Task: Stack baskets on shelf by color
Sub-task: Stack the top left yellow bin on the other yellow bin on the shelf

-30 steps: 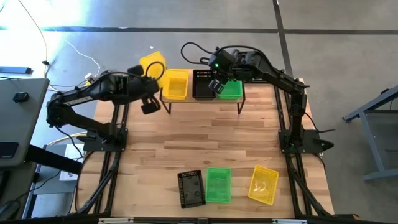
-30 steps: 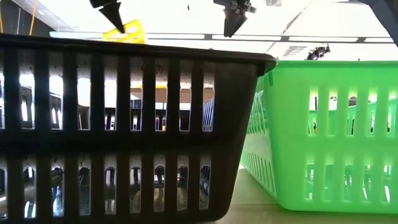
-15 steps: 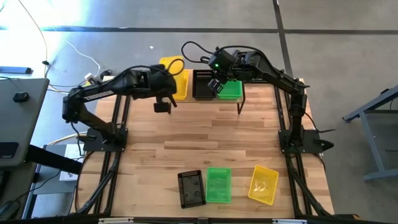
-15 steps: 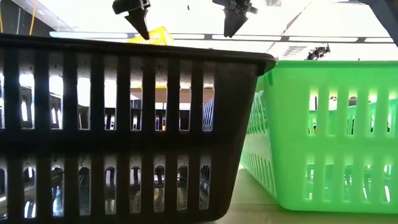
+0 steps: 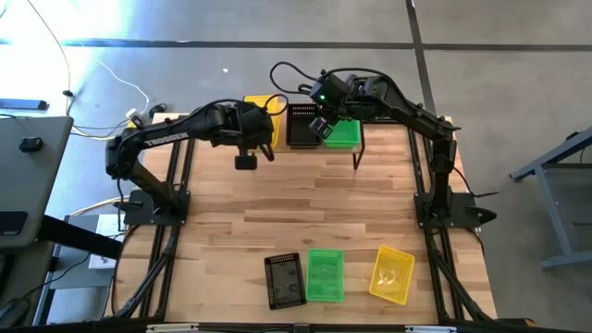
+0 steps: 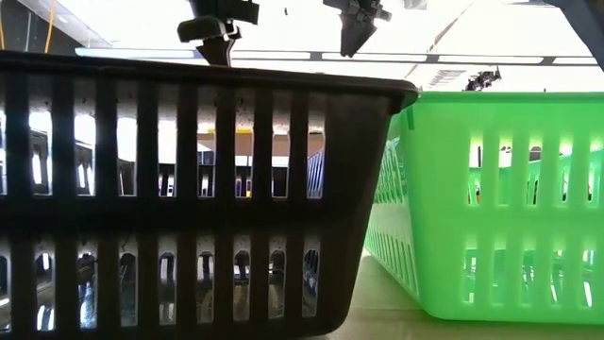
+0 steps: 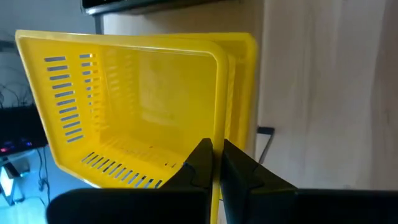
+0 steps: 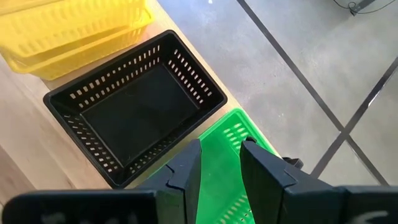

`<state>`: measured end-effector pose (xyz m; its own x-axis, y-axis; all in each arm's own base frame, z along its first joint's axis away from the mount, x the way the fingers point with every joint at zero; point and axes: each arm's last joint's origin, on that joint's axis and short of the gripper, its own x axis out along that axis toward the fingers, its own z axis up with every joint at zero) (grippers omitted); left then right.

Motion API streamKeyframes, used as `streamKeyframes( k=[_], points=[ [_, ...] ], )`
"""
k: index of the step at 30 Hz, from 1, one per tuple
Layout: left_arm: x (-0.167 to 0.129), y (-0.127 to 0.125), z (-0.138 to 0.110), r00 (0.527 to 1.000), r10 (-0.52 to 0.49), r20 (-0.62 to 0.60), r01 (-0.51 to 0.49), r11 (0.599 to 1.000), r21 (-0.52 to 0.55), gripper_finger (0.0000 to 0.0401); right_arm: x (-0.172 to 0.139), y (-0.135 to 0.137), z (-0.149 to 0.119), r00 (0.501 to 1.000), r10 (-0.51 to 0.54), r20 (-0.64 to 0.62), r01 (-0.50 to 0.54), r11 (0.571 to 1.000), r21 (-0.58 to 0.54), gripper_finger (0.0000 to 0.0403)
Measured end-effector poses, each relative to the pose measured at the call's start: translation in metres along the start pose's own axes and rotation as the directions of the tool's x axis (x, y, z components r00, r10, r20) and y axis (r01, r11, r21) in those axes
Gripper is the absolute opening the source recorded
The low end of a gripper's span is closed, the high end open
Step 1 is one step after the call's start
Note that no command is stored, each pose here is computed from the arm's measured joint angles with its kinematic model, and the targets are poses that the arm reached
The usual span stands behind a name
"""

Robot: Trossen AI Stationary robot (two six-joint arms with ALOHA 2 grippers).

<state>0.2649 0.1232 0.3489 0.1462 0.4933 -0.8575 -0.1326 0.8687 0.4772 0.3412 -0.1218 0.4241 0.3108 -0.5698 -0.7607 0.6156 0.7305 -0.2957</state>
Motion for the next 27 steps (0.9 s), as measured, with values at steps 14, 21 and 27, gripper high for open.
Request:
streamKeyframes(
  k=[14,21,27],
  points=[
    [0.008,0.01,-0.003,0.997,-0.072,0.02,0.074,0.994,-0.084,0.0013,0.0,0.0,-0.001,1.0,0.001,-0.014,-0.002,1.0,-0.015,0.0099],
    [0.008,0.011,-0.001,0.998,-0.05,0.033,0.055,0.985,-0.163,0.0026,0.0,-0.001,-0.005,0.999,-0.002,-0.046,0.0,1.0,-0.03,0.0099],
    [0.008,0.012,0.0,0.999,-0.039,0.034,0.044,0.984,-0.171,0.0051,0.0,0.001,-0.007,0.995,0.059,-0.078,-0.061,0.998,-0.022,0.0099]
  ],
)
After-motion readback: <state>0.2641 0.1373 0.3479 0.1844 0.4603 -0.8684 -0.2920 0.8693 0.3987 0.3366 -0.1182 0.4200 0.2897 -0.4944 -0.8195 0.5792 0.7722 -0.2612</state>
